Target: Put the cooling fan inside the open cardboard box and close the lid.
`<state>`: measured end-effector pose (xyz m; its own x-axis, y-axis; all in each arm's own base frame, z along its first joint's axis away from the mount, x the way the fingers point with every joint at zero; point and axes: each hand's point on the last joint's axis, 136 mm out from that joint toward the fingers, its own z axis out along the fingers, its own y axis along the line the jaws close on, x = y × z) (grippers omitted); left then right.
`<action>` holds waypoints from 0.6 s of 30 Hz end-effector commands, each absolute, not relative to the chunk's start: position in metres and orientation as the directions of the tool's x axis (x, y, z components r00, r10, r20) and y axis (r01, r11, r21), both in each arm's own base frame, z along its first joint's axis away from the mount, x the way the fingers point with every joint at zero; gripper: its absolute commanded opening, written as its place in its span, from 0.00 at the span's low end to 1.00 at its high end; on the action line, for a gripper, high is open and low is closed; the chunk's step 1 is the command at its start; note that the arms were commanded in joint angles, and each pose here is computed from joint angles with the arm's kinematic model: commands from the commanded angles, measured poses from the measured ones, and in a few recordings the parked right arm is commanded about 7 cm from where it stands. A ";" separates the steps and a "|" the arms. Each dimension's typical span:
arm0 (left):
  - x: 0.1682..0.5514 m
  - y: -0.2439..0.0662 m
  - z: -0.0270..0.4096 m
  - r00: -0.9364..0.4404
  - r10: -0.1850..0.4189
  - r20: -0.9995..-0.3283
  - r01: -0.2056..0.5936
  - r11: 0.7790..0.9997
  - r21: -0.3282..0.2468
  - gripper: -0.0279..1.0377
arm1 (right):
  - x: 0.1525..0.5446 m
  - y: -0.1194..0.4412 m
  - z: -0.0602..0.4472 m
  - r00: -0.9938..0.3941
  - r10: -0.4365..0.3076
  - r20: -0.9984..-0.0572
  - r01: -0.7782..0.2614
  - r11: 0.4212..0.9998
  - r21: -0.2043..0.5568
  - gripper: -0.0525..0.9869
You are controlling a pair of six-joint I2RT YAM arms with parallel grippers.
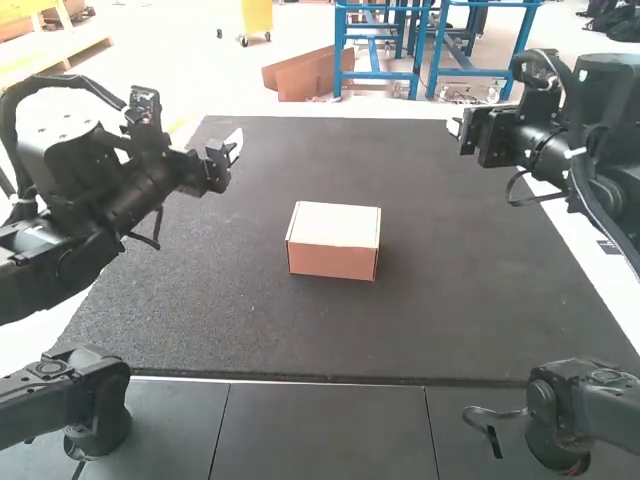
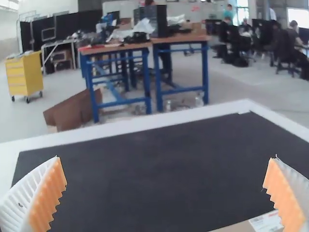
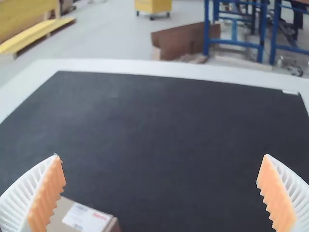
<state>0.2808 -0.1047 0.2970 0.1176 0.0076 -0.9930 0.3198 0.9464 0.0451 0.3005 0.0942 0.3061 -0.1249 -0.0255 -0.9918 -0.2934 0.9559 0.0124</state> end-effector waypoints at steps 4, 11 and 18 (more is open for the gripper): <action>0.270 -0.076 0.294 0.196 0.017 -0.980 0.222 0.973 0.062 0.92 | 0.293 0.069 0.311 0.032 -0.025 -0.999 -0.197 0.980 -0.031 0.93; 0.263 -0.057 0.268 0.209 0.024 -0.978 0.166 0.984 0.060 0.92 | 0.294 0.048 0.280 0.046 -0.041 -0.998 -0.102 0.994 -0.045 0.93; 0.256 -0.050 0.246 0.219 0.016 -0.976 0.144 0.988 0.049 0.92 | 0.295 0.044 0.247 0.030 -0.072 -0.997 -0.113 0.991 -0.075 0.93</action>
